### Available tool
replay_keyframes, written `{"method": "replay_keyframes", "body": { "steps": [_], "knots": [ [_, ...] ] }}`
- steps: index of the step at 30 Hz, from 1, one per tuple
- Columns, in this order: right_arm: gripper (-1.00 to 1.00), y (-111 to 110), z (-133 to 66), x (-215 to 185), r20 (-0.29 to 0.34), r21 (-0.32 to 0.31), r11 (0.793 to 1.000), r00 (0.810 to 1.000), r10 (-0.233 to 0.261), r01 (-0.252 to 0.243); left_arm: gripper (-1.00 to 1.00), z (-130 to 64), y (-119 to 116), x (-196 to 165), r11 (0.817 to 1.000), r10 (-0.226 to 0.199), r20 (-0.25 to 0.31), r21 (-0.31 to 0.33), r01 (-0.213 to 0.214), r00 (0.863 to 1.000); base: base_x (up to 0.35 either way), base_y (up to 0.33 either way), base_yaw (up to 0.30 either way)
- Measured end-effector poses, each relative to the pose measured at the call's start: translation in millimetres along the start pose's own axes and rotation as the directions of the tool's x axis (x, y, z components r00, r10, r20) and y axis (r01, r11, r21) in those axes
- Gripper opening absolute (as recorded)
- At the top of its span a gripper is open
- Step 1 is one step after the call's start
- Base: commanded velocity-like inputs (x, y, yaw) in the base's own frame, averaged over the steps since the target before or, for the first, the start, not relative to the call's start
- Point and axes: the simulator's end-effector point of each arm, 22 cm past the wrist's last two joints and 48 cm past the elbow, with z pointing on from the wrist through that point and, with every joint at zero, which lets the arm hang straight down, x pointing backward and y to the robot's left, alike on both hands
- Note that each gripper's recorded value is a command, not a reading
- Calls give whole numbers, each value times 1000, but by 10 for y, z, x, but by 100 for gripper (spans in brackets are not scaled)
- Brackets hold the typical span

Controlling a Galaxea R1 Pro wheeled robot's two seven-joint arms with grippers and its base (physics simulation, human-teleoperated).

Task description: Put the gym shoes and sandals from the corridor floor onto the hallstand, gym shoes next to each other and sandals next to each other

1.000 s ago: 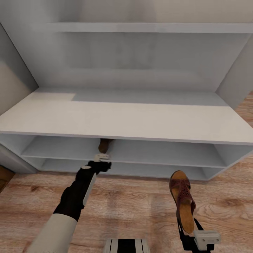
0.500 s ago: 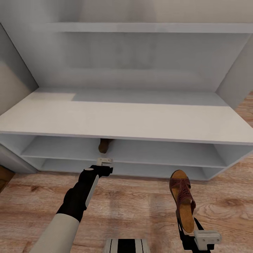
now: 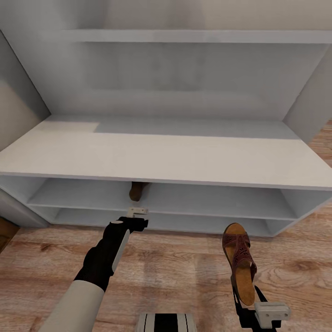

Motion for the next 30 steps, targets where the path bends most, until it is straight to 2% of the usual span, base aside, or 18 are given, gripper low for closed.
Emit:
{"method": "replay_keyframes", "body": {
  "steps": [14,24,30],
  "knots": [
    [-100,-9,15,11,-10,4,1000,1000,-5,5,100,-19,15,57,1000,-2,-5,0,2,1000,-6,0,0],
    [-100,-23,41,26,-28,10,1000,1000,-11,12,100,-39,22,383,1000,-7,-49,2,8,999,-223,0,0],
    [-100,-25,44,26,-29,11,1000,1000,-12,12,100,-42,22,424,1000,-8,-54,3,8,998,-193,0,0]
  ]
}}
